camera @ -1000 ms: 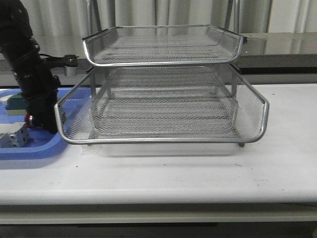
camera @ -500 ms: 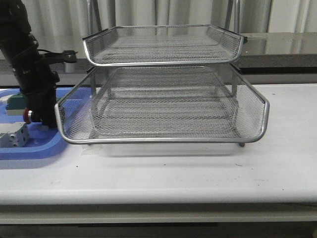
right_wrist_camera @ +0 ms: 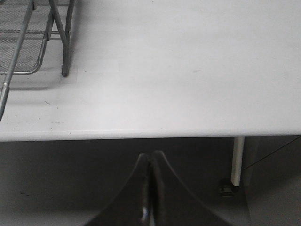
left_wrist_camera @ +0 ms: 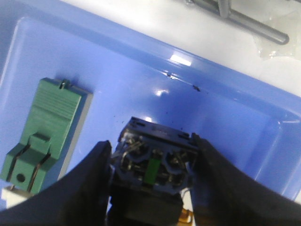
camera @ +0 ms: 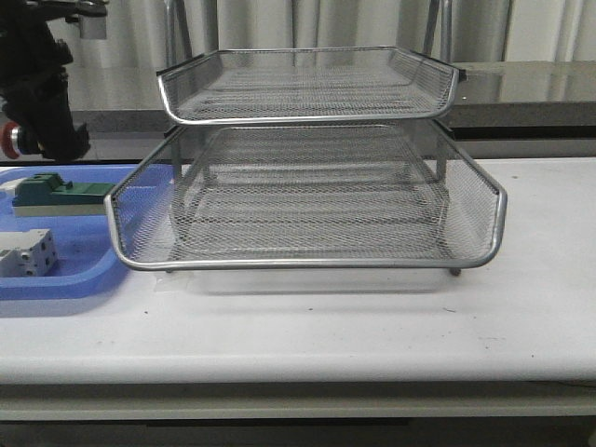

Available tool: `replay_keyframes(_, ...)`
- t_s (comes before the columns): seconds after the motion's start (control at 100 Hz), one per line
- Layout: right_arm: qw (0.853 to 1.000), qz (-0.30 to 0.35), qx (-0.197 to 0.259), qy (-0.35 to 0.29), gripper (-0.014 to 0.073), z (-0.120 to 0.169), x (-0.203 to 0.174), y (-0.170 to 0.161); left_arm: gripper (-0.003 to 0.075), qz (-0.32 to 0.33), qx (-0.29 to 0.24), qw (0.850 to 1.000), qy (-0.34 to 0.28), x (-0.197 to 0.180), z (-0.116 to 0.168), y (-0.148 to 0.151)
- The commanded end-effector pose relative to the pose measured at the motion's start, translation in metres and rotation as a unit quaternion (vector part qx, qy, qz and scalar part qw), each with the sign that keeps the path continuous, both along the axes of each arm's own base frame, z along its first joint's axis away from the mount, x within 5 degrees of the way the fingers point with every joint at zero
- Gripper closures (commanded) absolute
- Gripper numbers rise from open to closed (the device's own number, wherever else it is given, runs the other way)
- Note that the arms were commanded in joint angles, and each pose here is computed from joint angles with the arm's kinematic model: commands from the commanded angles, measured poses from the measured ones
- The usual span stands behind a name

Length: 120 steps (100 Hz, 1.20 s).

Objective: Place button on rack with both arms
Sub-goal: 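Lift the red push button with the left gripper toward the rack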

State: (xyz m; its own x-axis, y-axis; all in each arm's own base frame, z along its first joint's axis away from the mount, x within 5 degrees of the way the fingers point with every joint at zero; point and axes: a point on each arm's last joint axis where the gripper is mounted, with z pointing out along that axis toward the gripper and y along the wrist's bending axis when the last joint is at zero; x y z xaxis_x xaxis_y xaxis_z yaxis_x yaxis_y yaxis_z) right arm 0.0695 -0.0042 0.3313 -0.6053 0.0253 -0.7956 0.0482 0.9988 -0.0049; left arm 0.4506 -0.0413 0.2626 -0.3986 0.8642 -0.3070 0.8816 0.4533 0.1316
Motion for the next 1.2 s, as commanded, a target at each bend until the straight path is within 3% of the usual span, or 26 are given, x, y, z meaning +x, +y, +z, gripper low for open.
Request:
replay_keyframes(0.0, 0.999, 0.002, -0.008, -0.044, 0.0663, 0.014, 0.002, -0.001, 0.0741, 0.033, -0.023, 0.998, -0.039, -0.019, 0.055, 0.002)
replay_keyframes(0.23, 0.999, 0.002, -0.008, -0.044, 0.0663, 0.014, 0.002, -0.001, 0.0741, 0.098, -0.045, 0.992, -0.067, -0.041, 0.094, 0.002)
replay_keyframes(0.42, 0.999, 0.002, -0.008, -0.044, 0.0663, 0.014, 0.002, -0.001, 0.0741, 0.106, -0.052, 0.99, -0.074, -0.072, 0.114, -0.002)
replay_keyframes(0.64, 0.999, 0.002, -0.008, -0.044, 0.0663, 0.014, 0.002, -0.001, 0.0741, 0.076, -0.056, 0.993, -0.069, -0.116, 0.124, -0.021)
replay_keyframes(0.78, 0.999, 0.002, -0.008, -0.044, 0.0663, 0.014, 0.002, -0.001, 0.0741, 0.052, -0.085, 0.994, -0.049, -0.138, 0.123, -0.047)
replay_keyframes(1.04, 0.999, 0.002, -0.008, -0.044, 0.0663, 0.014, 0.002, -0.001, 0.0741, -0.025, -0.12, 0.992, -0.024, -0.158, 0.122, -0.101)
replay_keyframes(1.19, 0.999, 0.002, -0.008, -0.044, 0.0663, 0.014, 0.002, -0.001, 0.0741, -0.059, -0.133, 0.989, -0.039, -0.162, 0.118, -0.129)
